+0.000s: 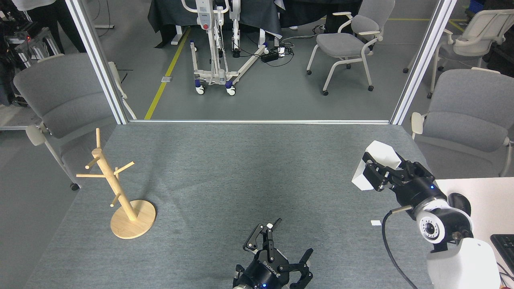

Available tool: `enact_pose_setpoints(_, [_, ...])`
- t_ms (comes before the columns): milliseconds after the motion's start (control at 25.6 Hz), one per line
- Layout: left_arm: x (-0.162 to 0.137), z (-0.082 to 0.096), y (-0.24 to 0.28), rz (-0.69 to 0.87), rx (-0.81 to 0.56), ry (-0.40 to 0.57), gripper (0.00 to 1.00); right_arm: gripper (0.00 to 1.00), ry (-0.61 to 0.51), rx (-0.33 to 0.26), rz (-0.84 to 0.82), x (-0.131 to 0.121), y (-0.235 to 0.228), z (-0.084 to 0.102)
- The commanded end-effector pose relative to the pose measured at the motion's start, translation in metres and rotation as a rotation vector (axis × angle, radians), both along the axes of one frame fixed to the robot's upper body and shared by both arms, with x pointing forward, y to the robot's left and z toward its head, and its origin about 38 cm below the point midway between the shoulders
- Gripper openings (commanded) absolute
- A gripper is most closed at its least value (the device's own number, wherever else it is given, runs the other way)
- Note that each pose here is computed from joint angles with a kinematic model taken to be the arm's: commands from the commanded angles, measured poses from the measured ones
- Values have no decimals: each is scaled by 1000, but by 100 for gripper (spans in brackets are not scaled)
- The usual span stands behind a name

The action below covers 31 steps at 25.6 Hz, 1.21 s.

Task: Hang cup on storage rack
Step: 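Carry the cup toward the left gripper at table center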

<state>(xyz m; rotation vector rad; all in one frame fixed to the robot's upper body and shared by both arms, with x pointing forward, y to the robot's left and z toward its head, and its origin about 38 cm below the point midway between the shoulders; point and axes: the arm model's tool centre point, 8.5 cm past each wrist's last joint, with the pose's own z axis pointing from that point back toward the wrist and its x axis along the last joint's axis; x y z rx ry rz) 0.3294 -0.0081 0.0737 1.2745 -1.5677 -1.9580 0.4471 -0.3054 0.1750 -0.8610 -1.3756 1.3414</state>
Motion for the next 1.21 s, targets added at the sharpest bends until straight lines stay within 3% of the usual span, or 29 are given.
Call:
enact_pose_setpoints(0, [5,13,-27,-62,38,-17,99,50,10,-10,131,-6,14,4])
enact_pose_setpoints(117, [20,21,-29,-72,16,-11,99,51,30,-23,292,-13,27,3])
enact_pose_setpoints(312, [37,22,-29,-79,-34,46,99,40,53,14,307,-5,67,6])
enact_pose_setpoints(585, [41,18,-30,-86,-61,133,99,37,45,52,47,14,115,49])
enact_pose_setpoints(702, [53,29,-30,-80,-86,159,99,37,23,34,-101,16,134,52])
enact_pose_setpoints(897, [84,44,-16,-34,-115,187,99,38,-48,47,-258,5,163,80])
enact_pose_setpoints(1170, [119,72,10,42,-136,139,99,38,-18,11,-356,-9,183,73])
